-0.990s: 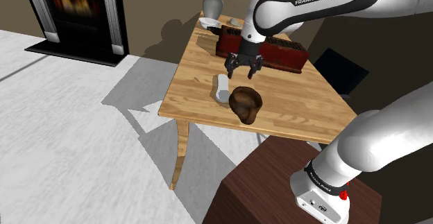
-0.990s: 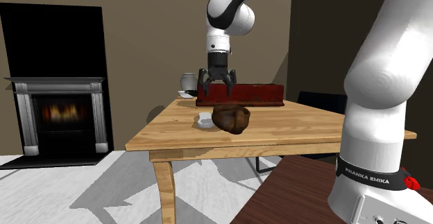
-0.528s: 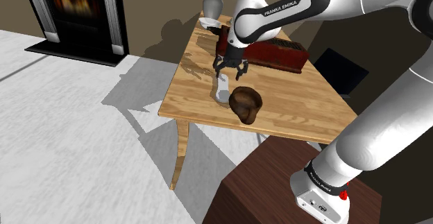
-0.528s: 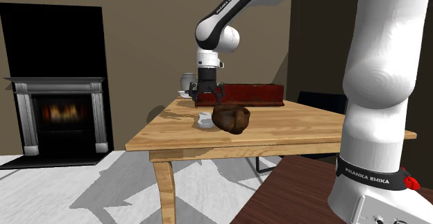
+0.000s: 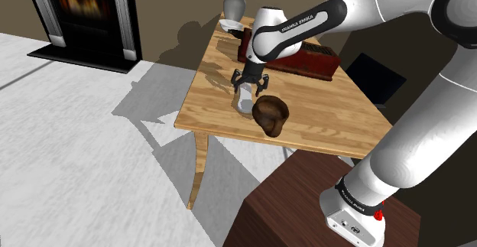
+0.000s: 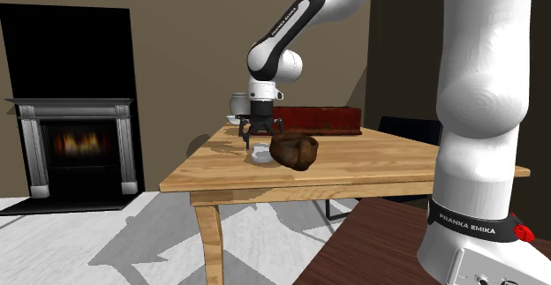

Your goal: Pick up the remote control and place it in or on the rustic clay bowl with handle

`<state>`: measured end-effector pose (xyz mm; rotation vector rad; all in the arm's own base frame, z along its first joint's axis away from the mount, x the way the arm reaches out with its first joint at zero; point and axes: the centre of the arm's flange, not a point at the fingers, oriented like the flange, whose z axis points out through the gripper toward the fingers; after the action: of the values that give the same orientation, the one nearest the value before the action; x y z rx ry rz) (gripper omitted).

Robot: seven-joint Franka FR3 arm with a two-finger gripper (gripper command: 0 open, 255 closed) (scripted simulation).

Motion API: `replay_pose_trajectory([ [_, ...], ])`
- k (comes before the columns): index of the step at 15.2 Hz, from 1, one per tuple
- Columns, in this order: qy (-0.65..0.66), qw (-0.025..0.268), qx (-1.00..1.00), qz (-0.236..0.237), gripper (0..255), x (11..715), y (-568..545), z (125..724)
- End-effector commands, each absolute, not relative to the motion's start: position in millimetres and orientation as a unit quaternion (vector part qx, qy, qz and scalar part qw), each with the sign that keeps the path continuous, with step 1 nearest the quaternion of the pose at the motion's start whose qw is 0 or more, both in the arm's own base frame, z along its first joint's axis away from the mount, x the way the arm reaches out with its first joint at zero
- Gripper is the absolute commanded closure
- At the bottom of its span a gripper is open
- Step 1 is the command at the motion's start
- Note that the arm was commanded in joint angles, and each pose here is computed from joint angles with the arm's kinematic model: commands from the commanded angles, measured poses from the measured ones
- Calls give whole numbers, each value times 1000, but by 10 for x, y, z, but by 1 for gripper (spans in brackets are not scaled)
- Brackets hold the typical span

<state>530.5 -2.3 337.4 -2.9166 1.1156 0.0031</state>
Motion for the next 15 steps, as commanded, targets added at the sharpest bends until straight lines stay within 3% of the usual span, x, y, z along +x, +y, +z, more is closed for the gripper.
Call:
replay_pose_trajectory([
  [1, 357, 10, -934, 1, 0, 5306, -23, 3335],
  [7, 357, 10, -934, 1, 0, 5306, -23, 3336],
  [8, 357, 10, -934, 1, 255, 5306, -23, 3336],
  [15, 357, 10, -934, 1, 255, 5307, -24, 3335],
])
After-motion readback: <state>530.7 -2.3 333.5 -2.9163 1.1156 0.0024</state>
